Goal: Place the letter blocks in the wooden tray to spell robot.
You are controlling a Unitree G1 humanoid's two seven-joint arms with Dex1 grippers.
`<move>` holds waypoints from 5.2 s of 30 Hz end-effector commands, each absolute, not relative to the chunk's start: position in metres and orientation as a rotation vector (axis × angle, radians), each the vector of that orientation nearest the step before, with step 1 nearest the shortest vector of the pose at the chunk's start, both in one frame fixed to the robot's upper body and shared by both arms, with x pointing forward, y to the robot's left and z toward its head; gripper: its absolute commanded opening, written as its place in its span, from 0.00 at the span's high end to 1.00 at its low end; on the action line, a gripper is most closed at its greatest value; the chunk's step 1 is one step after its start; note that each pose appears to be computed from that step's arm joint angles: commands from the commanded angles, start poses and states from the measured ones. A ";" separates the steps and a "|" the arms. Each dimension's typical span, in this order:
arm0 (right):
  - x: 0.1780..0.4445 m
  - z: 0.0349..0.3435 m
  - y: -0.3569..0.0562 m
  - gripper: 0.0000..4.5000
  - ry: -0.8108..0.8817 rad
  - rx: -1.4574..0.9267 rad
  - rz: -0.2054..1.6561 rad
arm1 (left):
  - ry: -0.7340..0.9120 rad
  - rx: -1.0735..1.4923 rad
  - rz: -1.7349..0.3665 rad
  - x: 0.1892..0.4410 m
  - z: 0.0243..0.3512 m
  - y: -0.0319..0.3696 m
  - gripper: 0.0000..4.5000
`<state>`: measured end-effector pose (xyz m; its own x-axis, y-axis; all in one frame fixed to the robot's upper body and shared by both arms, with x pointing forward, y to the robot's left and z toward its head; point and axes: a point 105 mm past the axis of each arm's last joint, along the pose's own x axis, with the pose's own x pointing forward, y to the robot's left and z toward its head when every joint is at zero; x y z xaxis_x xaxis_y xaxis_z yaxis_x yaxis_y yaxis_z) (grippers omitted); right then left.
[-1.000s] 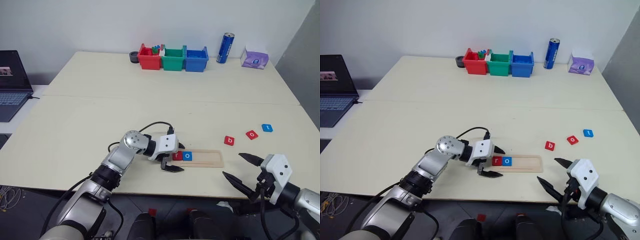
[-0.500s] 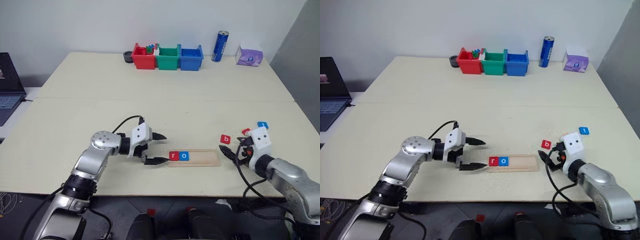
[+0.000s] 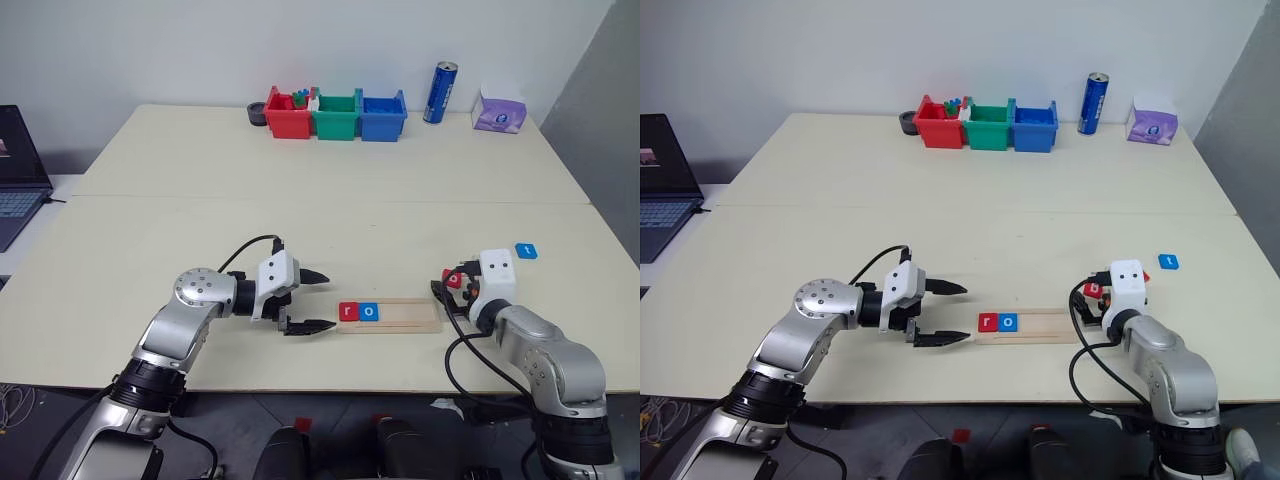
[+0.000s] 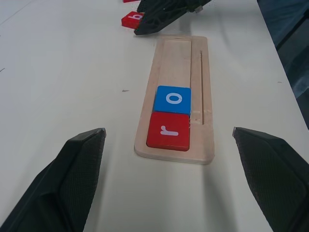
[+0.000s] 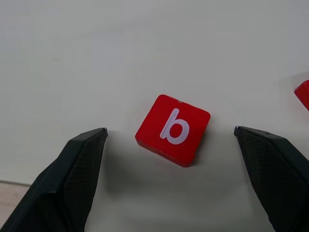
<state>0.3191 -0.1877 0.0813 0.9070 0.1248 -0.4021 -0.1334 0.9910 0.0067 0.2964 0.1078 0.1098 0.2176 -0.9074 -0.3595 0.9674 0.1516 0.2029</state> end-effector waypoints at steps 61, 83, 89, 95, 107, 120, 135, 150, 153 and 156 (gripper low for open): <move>0.248 0.142 -0.203 0.00 0.213 -0.221 0.399 | 0.041 0.389 -1.436 0.283 0.124 0.100 0.00; 0.264 0.090 -0.213 0.00 0.474 -0.555 1.006 | 0.057 0.417 -1.438 0.278 0.120 0.104 0.00; 0.269 0.085 -0.217 0.14 0.498 -0.564 1.013 | 0.060 0.427 -1.446 0.277 0.120 0.104 0.00; 0.269 0.085 -0.220 0.61 0.507 -0.562 1.013 | 0.060 0.431 -1.445 0.277 0.120 0.104 0.00; 0.266 0.121 -0.163 0.68 0.403 -0.615 1.170 | 0.086 0.445 -1.430 0.274 0.116 0.118 0.00; 0.295 0.107 -0.119 0.68 0.429 -0.684 1.216 | 0.084 0.431 -1.404 0.277 0.113 0.122 0.00; 0.301 0.107 -0.106 0.68 0.419 -0.703 1.266 | 0.062 0.436 -1.379 0.280 0.112 0.119 0.00; 0.302 0.106 -0.102 0.68 0.422 -0.717 1.300 | 0.046 0.444 -1.382 0.282 0.116 0.113 0.00; 0.302 0.105 -0.101 0.68 0.421 -0.719 1.305 | 0.045 0.444 -1.381 0.281 0.117 0.112 0.00; 0.302 0.105 -0.100 0.42 0.415 -0.720 1.309 | 0.044 0.446 -1.381 0.282 0.117 0.112 0.00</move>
